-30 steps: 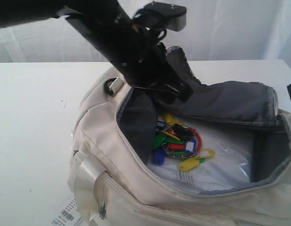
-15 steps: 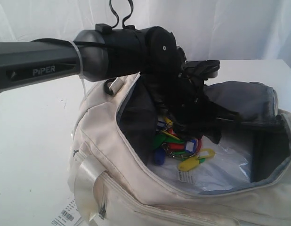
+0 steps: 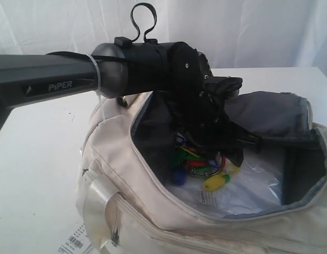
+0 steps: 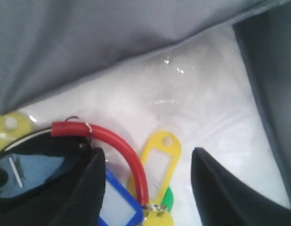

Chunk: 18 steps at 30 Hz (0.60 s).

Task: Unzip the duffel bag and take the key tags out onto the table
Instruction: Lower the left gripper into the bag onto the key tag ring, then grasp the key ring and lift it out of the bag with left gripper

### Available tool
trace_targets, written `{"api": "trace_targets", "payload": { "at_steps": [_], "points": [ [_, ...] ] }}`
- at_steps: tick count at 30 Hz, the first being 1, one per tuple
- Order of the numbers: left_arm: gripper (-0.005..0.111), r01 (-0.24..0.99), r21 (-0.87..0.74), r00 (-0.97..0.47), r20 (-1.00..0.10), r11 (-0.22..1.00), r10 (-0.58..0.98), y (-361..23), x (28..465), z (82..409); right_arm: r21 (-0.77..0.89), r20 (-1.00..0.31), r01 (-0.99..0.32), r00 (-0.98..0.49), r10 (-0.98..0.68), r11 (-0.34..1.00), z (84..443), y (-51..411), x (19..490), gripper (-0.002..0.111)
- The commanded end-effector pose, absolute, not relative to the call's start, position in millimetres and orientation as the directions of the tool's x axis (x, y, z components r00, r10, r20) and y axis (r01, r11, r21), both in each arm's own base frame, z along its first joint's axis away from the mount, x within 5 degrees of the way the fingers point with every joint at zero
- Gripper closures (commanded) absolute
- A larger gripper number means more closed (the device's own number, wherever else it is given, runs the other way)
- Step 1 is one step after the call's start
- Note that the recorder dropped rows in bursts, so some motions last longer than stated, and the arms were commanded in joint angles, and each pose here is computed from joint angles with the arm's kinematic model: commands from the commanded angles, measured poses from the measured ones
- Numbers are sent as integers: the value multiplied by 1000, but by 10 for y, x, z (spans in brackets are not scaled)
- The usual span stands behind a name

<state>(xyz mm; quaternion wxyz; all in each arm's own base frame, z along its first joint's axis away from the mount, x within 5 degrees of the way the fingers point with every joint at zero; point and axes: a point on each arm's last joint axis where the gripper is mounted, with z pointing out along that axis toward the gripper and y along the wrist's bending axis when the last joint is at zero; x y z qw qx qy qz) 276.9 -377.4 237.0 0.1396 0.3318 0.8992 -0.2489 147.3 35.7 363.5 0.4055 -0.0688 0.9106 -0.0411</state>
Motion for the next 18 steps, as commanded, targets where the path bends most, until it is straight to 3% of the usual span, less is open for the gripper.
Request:
{"api": "trace_targets", "payload": {
  "at_steps": [1, 9, 11, 17, 18],
  "points": [
    [48, 647, -374, -759, -399, 664, 515, -3815, 2786, 2271, -130, -743, -90, -650, -157, 987, 3636, 352, 1467, 108],
    [53, 630, -384, -776, -346, 675, 527, -3847, 2794, 2073, -126, -748, -93, -645, -156, 988, 3640, 358, 1470, 108],
    [63, 630, -384, -776, -352, 675, 524, -3850, 2799, 2075, -126, -749, -93, -644, -156, 988, 3642, 359, 1471, 108],
    [107, 659, -371, -752, -348, 654, 560, -3838, 2782, 2076, -125, -751, -94, -642, -156, 988, 3643, 360, 1473, 108],
    [107, 669, -369, -744, -349, 645, 570, -3833, 2774, 2116, -124, -752, -95, -640, -156, 988, 3645, 361, 1474, 108]
  ]
}}
